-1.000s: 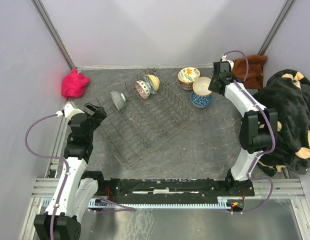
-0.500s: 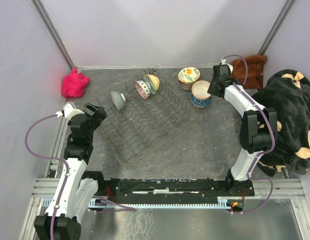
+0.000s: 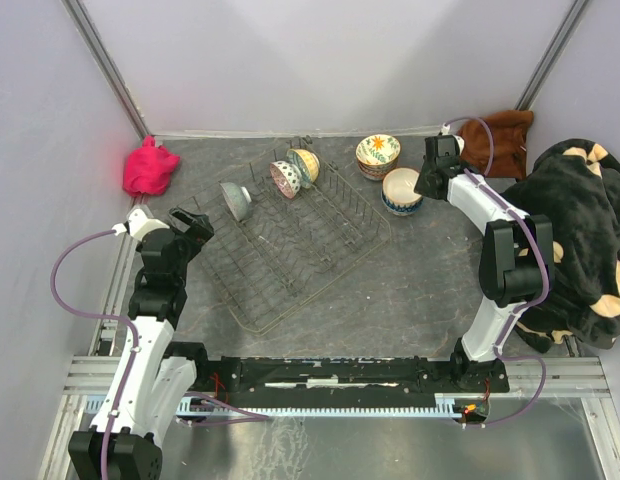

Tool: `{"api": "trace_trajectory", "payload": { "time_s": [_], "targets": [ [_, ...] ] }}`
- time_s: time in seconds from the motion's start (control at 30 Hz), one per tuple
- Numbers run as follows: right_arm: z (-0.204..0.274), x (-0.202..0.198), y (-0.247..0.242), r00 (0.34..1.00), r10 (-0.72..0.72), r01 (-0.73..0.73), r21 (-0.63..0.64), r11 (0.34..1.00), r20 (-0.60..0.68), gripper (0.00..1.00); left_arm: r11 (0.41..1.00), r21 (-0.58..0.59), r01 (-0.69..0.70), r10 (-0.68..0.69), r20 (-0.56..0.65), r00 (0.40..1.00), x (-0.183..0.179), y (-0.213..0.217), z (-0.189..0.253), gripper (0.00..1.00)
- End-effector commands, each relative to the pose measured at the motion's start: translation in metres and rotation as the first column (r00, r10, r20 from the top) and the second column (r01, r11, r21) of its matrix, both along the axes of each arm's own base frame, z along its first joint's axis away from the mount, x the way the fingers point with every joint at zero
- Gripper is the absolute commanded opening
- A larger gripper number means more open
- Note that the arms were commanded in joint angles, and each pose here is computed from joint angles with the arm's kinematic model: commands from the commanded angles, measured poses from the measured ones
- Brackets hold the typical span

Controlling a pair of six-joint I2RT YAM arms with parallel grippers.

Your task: Unload the bowls from the dish rack

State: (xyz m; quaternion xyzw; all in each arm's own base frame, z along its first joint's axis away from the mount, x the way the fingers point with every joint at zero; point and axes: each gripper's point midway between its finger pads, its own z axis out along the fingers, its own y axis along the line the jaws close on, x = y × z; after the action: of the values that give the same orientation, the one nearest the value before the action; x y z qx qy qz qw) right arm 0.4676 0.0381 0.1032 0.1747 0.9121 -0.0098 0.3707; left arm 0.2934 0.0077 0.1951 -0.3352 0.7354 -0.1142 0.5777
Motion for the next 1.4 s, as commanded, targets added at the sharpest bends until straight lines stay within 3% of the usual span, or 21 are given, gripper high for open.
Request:
{"api": "trace_trajectory", "payload": {
  "time_s": [0.0, 0.53, 1.0, 1.13, 1.37],
  "targets": [
    [0.023, 0.018, 0.002, 0.995, -0.018, 0.014, 0.039, 0.999, 0.103, 0.01, 1.0, -0.01, -0.009, 0.01, 0.066, 0.998, 0.004, 0.001, 0.016, 0.99],
    [0.008, 0.019, 0.0, 0.998, -0.03, 0.029, 0.025, 0.999, 0.059, 0.01, 1.0, -0.01, -0.019, 0.02, 0.069, 0.997, 0.003, 0.002, 0.016, 0.99],
    [0.009, 0.015, -0.003, 0.997, -0.047, 0.046, 0.017, 0.999, 0.057, 0.29, 1.0, -0.013, -0.023, 0.024, 0.066, 0.998, 0.003, 0.003, 0.015, 0.99],
    [0.018, 0.013, -0.006, 0.996, -0.056, 0.056, 0.011, 0.998, 0.075, 0.41, 1.0, -0.014, -0.026, 0.027, 0.068, 0.997, 0.003, 0.003, 0.015, 0.99],
    [0.045, 0.005, -0.01, 0.989, -0.063, 0.064, -0.002, 0.998, 0.131, 0.52, 1.0, -0.016, -0.025, 0.026, 0.07, 0.997, 0.003, 0.003, 0.015, 0.99]
  ]
}}
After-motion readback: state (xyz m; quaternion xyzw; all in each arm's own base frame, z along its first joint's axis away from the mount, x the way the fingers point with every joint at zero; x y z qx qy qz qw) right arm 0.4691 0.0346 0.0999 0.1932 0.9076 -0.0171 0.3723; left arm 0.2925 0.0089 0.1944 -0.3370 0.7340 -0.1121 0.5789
